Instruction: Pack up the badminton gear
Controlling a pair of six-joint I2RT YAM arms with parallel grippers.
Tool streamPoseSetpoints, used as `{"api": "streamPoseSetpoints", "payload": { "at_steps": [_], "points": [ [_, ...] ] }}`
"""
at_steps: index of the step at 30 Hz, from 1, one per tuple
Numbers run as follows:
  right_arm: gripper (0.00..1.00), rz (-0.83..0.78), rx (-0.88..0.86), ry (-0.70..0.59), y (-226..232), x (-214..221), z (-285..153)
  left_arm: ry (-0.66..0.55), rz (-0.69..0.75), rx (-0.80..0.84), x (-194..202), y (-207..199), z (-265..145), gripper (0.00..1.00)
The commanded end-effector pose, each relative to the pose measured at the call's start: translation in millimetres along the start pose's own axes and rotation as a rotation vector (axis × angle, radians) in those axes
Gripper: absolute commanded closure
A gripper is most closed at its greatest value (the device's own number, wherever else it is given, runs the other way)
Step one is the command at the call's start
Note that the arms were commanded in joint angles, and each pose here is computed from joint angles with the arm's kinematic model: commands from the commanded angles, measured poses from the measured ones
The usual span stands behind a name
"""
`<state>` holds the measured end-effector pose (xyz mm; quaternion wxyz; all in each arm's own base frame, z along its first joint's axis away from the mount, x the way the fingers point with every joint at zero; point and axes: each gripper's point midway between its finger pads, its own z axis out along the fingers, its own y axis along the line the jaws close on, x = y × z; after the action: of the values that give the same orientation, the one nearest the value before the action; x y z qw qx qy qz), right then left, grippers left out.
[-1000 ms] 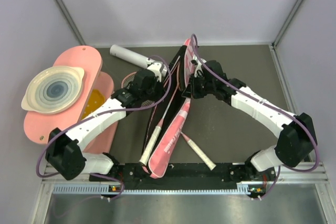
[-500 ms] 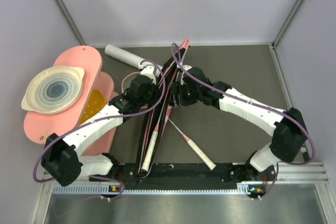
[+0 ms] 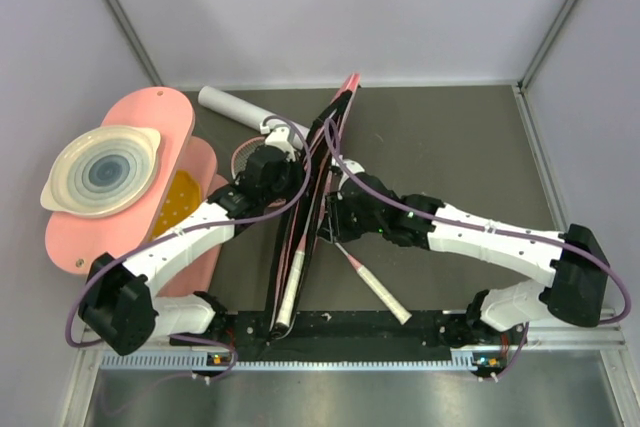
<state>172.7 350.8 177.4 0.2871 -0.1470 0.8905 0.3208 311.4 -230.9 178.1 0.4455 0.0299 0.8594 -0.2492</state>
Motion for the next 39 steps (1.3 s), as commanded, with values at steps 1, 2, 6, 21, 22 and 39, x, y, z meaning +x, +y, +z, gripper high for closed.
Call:
{"api": "streamPoseSetpoints", "payload": {
  "at_steps": [1, 2, 6, 21, 22, 39],
  "points": [
    [0.82, -0.033, -0.158, -0.043, 46.9, -6.0, -3.4, -0.080, -0.060, 0.076, -26.7, -16.6, -1.2, 1.00],
    [0.86, -0.073, -0.181, -0.012, 54.3, 1.9, 1.5, -0.075, -0.063, 0.083, -26.8, -17.0, -0.7, 1.00],
    [0.94, -0.179, -0.201, 0.009, 71.6, 17.0, 7.5, -0.069, -0.084, 0.103, -30.0, -16.7, -1.6, 1.00],
    [1.00, -0.287, 0.038, 0.043, 19.7, 42.1, 80.3, -0.048, -0.131, 0.175, -35.3, -25.4, -6.7, 1.00],
    [1.00, -0.292, 0.050, 0.035, 17.6, 39.2, 79.3, -0.048, -0.133, 0.172, -35.3, -24.1, -7.3, 1.00],
    [0.45, -0.112, 0.082, -0.422, -54.6, -69.6, -80.0, -0.152, -0.086, 0.132, -63.0, -17.5, -34.0, 1.00]
  ]
}}
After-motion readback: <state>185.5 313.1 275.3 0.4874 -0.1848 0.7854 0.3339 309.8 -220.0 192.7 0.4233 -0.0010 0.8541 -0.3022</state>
